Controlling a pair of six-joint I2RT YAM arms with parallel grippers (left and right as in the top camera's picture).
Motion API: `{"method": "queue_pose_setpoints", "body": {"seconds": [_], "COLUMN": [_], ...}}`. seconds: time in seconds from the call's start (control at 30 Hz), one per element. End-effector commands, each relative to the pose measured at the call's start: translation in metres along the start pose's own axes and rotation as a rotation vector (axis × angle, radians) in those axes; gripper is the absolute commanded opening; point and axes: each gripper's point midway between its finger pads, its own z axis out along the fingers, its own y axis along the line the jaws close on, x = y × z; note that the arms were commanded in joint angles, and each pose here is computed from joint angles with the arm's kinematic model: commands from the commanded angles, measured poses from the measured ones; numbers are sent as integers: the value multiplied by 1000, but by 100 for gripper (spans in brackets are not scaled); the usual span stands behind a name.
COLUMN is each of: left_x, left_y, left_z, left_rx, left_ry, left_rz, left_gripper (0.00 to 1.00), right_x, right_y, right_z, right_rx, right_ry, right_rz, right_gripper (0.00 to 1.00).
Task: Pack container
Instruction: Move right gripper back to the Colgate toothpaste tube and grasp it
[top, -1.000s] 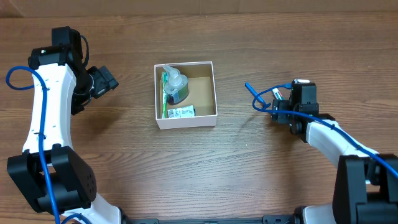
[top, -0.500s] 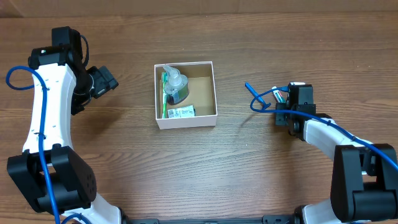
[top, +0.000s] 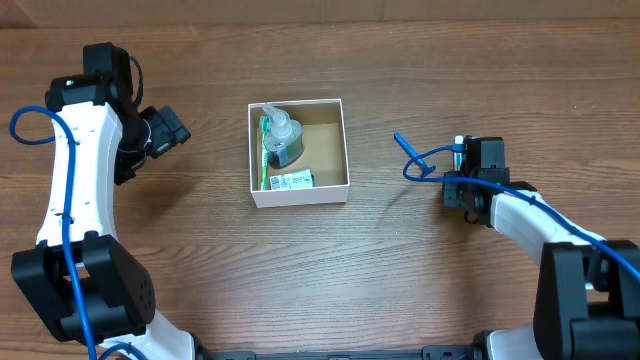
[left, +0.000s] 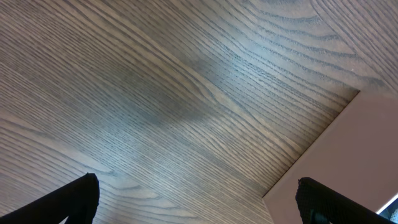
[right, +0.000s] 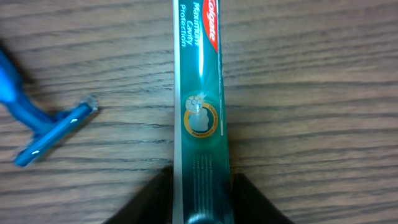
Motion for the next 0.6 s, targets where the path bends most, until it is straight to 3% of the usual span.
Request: {"method": "queue_pose_setpoints", "body": {"seconds": [0.0,0.07,0.17,0.2,0.3,0.57], "left_x": [-5,-5,-5,-5,-5,-5], "left_y": [0,-1,0,0,0,0], "left_z": [-17,-17,-17,-17,-17,-17], "left_rx": [21,21,21,21,21,21], "left_ry": [-46,-46,-46,-46,-46,-46], "left_rz": [-15,-15,-15,-15,-15,-15], "left_gripper": [100,100,100,100,100,100], "right_x": [-32,-34,-34,-34,-37,-45], "right_y": [7,8,8,8,7,8], "right_z": [-23,-26,-26,-26,-26,-15], "right_rx": [-58,-66,-66,-66,-65,-67], "right_ry": [-100,-110,-110,-111,-121,-149], "right_rz": [48,49,49,49,51,56], "right_gripper": [25,20,23,48,80,84]}}
